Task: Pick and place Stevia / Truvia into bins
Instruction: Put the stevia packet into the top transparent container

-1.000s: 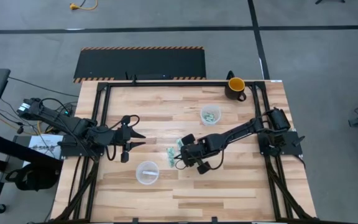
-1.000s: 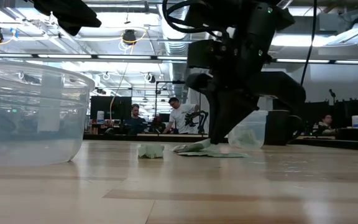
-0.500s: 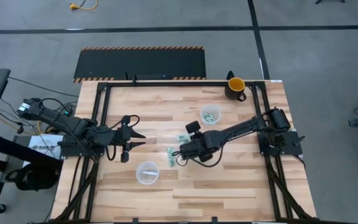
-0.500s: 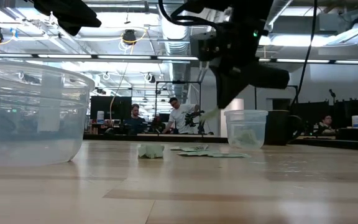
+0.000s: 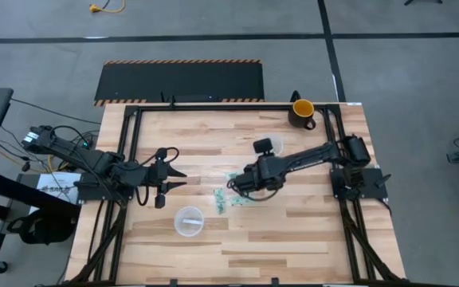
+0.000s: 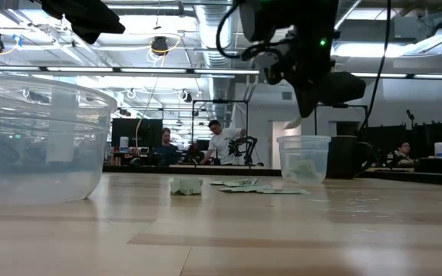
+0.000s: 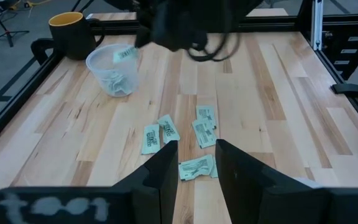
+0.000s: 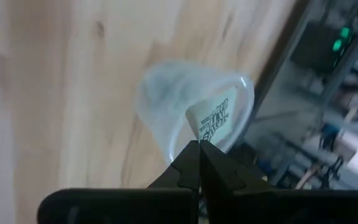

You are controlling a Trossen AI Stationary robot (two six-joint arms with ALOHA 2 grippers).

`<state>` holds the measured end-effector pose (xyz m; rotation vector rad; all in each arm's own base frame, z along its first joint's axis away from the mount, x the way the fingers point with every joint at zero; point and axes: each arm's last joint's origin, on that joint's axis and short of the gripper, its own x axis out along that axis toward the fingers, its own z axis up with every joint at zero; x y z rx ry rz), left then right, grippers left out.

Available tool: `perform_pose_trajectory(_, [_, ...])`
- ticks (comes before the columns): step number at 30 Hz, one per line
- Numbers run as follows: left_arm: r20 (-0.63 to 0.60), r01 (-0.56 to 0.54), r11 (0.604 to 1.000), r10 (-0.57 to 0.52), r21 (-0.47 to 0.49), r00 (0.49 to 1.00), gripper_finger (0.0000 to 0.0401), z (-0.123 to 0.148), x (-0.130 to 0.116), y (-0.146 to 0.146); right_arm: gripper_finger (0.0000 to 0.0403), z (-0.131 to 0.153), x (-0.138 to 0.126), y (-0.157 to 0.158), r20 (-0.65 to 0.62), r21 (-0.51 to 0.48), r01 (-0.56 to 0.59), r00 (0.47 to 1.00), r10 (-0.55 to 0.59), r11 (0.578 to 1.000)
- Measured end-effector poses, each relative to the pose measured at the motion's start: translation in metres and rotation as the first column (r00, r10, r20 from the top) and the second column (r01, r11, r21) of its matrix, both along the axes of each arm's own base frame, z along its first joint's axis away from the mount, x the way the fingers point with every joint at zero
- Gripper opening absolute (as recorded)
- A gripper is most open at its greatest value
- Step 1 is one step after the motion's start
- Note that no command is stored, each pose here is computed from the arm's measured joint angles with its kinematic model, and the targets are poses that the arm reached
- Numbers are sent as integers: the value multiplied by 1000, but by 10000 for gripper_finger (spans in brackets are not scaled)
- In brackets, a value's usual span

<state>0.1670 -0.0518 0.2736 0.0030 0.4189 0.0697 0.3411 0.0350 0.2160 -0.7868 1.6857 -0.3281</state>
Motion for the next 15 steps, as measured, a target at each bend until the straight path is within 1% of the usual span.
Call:
perform_pose_trajectory(4, [0, 0, 1000, 0, 0, 1000, 98, 0, 0, 0, 0, 1, -1, -15, -15, -26, 45, 999, -46, 999])
perform_pose_trajectory(7, [0, 0, 1000, 0, 0, 1000, 98, 0, 0, 0, 0, 1, 0, -27, -17, -28, 74, 997, -75, 997])
perform_pose_trajectory(15, [-6, 0, 1000, 0, 2, 1000, 98, -1, 0, 0, 0, 0, -1, -49, -15, 15, 163, 987, -163, 987])
